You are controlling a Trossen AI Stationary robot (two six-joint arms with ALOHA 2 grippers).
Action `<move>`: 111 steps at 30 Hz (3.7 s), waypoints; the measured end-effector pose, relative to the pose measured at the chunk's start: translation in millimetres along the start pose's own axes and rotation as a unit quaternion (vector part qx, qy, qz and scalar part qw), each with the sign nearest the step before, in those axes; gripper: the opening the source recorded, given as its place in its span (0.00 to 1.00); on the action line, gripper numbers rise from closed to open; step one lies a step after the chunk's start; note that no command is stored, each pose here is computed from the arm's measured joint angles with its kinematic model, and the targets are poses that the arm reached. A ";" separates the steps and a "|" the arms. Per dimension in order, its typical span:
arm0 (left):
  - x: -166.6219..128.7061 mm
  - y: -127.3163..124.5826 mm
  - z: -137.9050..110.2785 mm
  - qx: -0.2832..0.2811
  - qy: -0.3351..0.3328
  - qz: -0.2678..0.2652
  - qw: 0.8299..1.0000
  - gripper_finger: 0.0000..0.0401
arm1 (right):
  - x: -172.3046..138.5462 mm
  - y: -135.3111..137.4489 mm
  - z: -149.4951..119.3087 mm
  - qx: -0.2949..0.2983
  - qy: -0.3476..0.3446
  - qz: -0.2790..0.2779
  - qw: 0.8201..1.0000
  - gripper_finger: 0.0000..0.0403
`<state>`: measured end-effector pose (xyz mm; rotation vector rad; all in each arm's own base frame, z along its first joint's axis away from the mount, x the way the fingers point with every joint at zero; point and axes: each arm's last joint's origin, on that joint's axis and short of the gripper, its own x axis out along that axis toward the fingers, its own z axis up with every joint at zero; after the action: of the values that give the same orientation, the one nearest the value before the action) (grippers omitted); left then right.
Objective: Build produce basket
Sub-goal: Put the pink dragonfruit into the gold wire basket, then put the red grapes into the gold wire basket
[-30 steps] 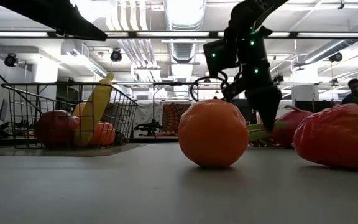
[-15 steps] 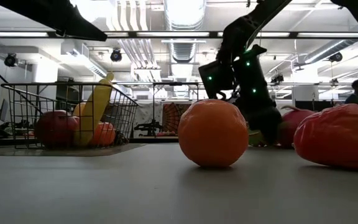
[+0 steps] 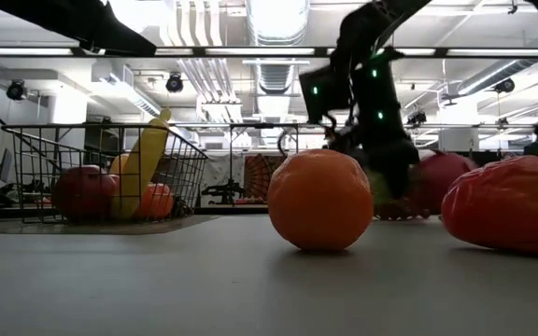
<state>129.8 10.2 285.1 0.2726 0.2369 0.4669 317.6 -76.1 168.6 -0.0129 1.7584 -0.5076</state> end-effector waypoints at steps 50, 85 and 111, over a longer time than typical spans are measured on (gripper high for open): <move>-42.2 20.1 -11.5 -0.103 -0.211 0.013 0.972 0.81 | -85.8 -57.4 185.1 0.180 -0.769 0.215 0.574 0.06; -44.9 21.2 -13.4 -0.105 -0.218 0.014 0.970 0.81 | -67.9 -60.9 219.2 0.204 -0.662 0.206 0.692 0.62; -44.7 21.1 -13.4 -0.105 -0.218 0.014 0.970 0.81 | -154.3 -120.4 42.6 0.213 -0.325 0.083 0.918 0.63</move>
<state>78.6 10.0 286.3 0.1646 -0.2453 0.4456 365.6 -156.1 345.9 0.2479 0.9648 -0.6619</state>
